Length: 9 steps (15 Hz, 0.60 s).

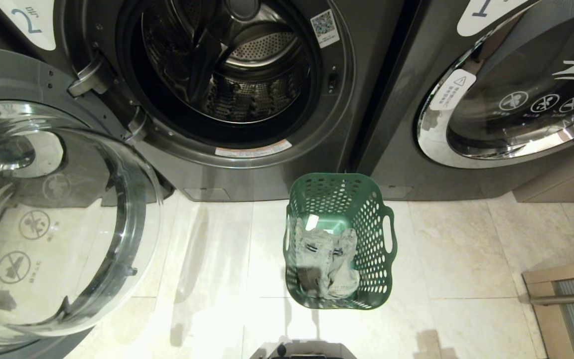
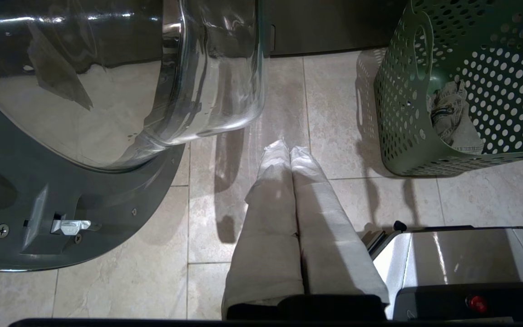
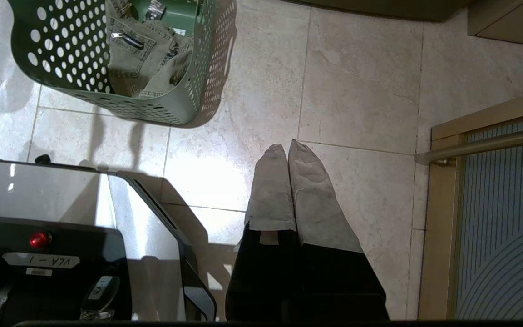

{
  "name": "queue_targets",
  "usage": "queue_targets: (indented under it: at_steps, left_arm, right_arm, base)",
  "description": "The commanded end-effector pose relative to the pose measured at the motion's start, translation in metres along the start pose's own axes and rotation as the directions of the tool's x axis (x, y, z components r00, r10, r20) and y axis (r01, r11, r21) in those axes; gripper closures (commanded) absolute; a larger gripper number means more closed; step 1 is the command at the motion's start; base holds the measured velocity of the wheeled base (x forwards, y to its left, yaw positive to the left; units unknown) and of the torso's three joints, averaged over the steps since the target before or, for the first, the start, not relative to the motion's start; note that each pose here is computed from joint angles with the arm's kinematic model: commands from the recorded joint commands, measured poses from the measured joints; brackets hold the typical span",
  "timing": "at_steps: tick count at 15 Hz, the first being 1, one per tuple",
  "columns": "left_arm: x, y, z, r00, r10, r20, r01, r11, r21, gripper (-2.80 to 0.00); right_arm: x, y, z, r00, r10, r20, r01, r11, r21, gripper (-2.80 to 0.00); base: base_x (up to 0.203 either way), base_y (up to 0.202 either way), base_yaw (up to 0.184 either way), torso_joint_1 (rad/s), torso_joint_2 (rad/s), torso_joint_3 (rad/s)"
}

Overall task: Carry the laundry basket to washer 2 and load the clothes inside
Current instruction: Place the clothes into the washing machine

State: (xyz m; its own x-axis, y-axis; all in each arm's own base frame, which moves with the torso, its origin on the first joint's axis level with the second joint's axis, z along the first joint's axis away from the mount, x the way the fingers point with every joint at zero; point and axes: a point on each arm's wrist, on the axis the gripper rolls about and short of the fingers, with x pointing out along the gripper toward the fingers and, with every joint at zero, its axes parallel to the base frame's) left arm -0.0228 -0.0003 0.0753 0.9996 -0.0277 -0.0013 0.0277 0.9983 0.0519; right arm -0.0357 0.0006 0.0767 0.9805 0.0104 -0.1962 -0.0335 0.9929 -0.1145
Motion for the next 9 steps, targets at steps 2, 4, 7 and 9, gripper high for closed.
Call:
queue_targets:
  at_steps: [2,4,7,9]
  left_arm:
    - [0.0002,0.0000,-0.0004,1.000,0.000,-0.003,0.000,1.000,0.000,0.00]
    - [0.0002,0.0000,-0.0004,1.000,0.000,-0.003,0.000,1.000,0.002,0.00]
    - [0.0002,0.0000,-0.0004,1.000,0.000,-0.003,0.000,1.000,0.002,0.00]
    - [0.0002,0.0000,-0.0004,1.000,0.000,-0.003,0.000,1.000,0.002,0.00]
  right_arm:
    - [0.0001,0.0000,-0.0001,1.000,0.001,-0.003,-0.001,1.000,-0.004,0.00]
    - [0.0001,0.0000,-0.0001,1.000,0.001,-0.003,-0.001,1.000,-0.004,0.00]
    - [0.0001,0.0000,-0.0001,1.000,0.001,-0.003,-0.001,1.000,-0.004,0.00]
    - [0.0001,0.0000,-0.0001,1.000,0.001,-0.003,-0.001,1.000,-0.004,0.00]
  base:
    - [0.000,0.000,0.000,0.000,0.00,0.000]
    - [0.002,-0.016,0.152,0.003,0.00,0.002]
    - [0.002,-0.007,0.177,0.002,0.00,0.003]
    - [0.001,-0.007,0.176,0.002,0.00,0.002]
